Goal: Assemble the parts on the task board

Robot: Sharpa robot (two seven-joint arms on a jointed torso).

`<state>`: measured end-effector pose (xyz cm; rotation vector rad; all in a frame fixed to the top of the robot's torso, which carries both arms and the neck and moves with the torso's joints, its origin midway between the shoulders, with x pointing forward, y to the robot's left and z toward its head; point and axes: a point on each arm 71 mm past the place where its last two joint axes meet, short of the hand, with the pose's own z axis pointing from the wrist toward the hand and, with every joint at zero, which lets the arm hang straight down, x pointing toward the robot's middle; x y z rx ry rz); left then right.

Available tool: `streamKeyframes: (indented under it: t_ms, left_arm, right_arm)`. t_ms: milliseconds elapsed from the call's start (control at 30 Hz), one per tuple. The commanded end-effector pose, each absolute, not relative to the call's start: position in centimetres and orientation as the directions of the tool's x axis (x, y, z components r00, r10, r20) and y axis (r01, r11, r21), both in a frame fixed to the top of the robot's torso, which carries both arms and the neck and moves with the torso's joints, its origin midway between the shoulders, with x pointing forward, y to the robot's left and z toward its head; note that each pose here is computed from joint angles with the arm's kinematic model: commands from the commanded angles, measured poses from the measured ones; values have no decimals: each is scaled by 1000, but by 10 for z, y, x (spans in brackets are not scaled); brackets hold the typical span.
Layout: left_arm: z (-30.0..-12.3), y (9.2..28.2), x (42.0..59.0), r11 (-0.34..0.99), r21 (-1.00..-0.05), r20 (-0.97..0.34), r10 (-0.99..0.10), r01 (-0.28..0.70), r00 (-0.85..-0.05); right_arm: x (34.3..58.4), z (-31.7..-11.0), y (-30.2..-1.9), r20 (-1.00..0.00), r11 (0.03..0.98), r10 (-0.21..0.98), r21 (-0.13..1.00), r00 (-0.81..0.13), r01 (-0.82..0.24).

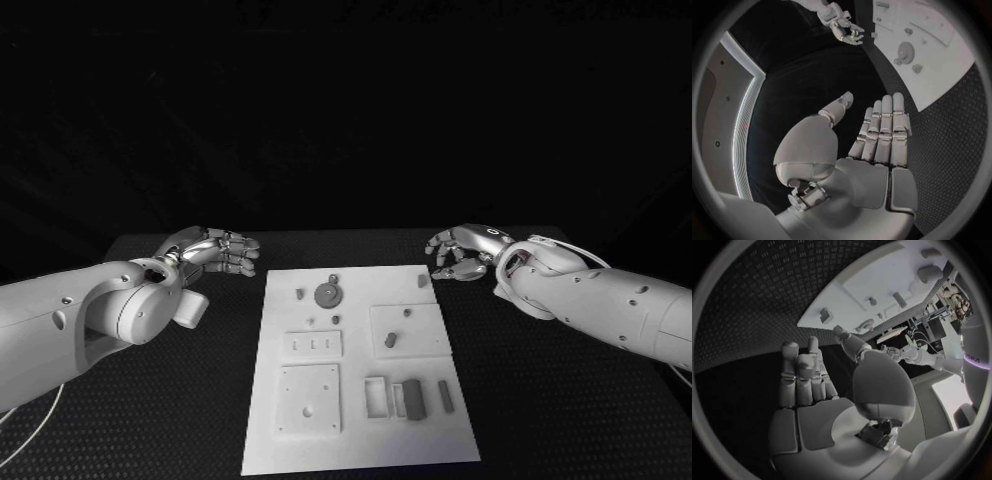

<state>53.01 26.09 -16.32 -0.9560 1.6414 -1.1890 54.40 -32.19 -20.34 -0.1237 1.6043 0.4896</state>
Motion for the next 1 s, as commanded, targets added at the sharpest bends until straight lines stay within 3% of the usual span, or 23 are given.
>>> streamKeyframes:
  t_ms: [33, 267, 1000]
  left_arm:
    - [-163, 258, 530, 246, -966, -206, -915, -75, -347]
    - [-163, 258, 530, 246, -966, -205, -915, -77, -348]
    - [-164, 256, 529, 246, -966, -203, -912, -81, -357]
  right_arm:
    - [544, -212, -321, -973, 899, 182, 222, -139, -378]
    - [545, -228, -319, -970, 902, 176, 228, -169, -366]
    - [546, -248, -309, -959, 900, 199, 260, -199, -349]
